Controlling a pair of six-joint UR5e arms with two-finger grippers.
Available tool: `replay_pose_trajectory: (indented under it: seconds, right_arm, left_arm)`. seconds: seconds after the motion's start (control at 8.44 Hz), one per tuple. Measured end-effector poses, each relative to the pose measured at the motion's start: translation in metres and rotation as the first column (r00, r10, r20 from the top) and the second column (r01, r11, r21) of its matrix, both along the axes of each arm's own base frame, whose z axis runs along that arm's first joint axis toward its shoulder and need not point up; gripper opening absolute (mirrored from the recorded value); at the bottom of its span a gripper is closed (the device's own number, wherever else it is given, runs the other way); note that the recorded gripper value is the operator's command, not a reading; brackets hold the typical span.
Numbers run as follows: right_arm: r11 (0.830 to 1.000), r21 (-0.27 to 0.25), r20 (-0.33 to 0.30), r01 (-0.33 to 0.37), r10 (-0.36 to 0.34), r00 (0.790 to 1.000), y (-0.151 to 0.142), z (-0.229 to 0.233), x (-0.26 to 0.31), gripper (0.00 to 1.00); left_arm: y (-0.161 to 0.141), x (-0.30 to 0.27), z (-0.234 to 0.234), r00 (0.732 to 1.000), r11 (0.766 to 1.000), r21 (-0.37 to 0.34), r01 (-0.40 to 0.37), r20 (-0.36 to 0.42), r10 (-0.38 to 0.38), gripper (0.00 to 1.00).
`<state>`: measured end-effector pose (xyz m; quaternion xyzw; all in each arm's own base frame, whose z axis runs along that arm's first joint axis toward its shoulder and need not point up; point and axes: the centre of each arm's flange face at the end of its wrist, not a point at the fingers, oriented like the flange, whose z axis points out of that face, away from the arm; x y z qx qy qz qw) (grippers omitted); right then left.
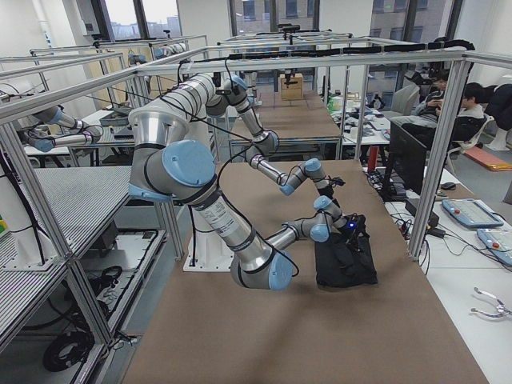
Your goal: Fold clothes
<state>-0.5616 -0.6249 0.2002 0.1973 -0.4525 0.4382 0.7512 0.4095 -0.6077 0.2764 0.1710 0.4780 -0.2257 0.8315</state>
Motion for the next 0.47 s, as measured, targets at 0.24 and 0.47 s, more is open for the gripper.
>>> replay_pose_trajectory:
  seconds: [0.24,0.47]
  right_arm:
    - [1.000,-0.020,0.014,0.022,-0.022,1.000,0.034,0.030,-0.007,0.77]
    - [0.999,-0.017,0.027,0.033,-0.033,0.999,0.052,0.041,-0.002,0.77]
  left_arm:
    - [0.001,0.001,-0.001,1.000,1.000,0.001,-0.002,-0.001,0.002,1.00]
    - [0.001,0.002,-0.001,1.000,1.000,0.002,-0.002,-0.001,0.002,1.00]
